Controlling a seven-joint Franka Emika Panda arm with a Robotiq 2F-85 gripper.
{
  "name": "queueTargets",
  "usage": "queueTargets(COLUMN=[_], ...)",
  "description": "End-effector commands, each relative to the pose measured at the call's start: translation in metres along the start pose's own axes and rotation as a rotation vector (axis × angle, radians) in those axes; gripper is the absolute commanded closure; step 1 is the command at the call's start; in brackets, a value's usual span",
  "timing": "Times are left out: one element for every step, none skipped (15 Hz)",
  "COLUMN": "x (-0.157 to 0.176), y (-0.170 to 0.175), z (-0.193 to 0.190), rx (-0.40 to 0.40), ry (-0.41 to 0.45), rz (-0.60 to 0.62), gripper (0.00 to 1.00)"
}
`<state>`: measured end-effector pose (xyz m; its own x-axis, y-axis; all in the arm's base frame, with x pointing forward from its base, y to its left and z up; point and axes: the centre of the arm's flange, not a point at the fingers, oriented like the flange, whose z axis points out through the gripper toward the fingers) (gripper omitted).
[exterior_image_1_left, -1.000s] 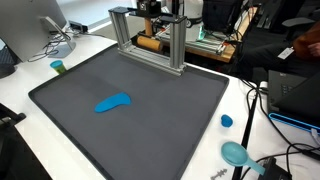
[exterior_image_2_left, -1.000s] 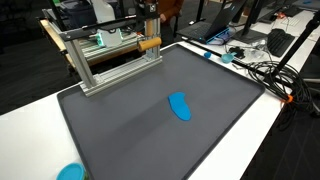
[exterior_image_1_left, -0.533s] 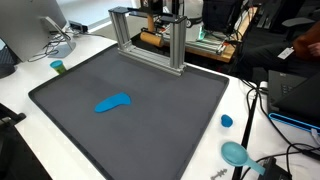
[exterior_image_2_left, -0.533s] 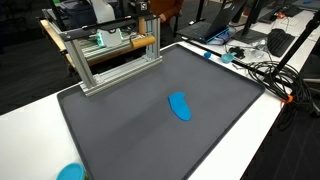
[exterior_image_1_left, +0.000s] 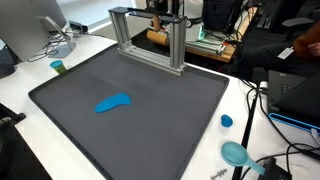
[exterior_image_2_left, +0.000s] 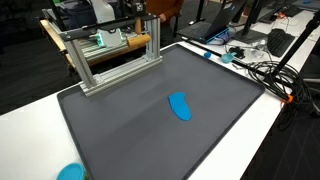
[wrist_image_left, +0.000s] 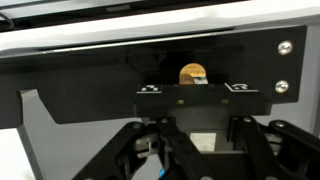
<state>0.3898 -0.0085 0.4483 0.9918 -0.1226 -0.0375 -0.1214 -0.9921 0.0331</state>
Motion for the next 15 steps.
queueTargets(x=[-0.015,-0.017,-0.018,-0.019,-0.02,-0.021,-0.022,-0.023,-0.024,-0.025,-0.025,-0.025,-0.026,-0.026,-0.026], y=[-0.003,-0.003,-0.003,-0.004,-0.004,-0.004,-0.005,-0.004,-0.004,-0.004,-0.004,-0.004,-0.004,-0.004,-0.004], z=[-0.004,-0.003,-0.003,-0.002,-0.002,-0.002,-0.001,-0.001,0.0,0.0,0.0,0.0,0.0,0.0,0.0], rx=[0.029,0.032,0.036,0.039,0.041,0.046,0.047,0.045,0.044,0.044,0.044,0.044,0.043,0.042,0.042], ry=[-0.017,-0.023,-0.027,-0.032,-0.039,-0.049,-0.058,-0.063,-0.069,-0.077,-0.077,-0.077,-0.081,-0.083,-0.081], rz=[0.002,0.001,-0.002,-0.004,-0.008,-0.017,-0.026,-0.03,-0.033,-0.036,-0.038,-0.04,-0.045,-0.048,-0.052], gripper=[0.79,0.79,0.79,0.79,0.79,0.79,0.79,0.79,0.79,0.79,0.29,0.27,0.23,0.15,0.09])
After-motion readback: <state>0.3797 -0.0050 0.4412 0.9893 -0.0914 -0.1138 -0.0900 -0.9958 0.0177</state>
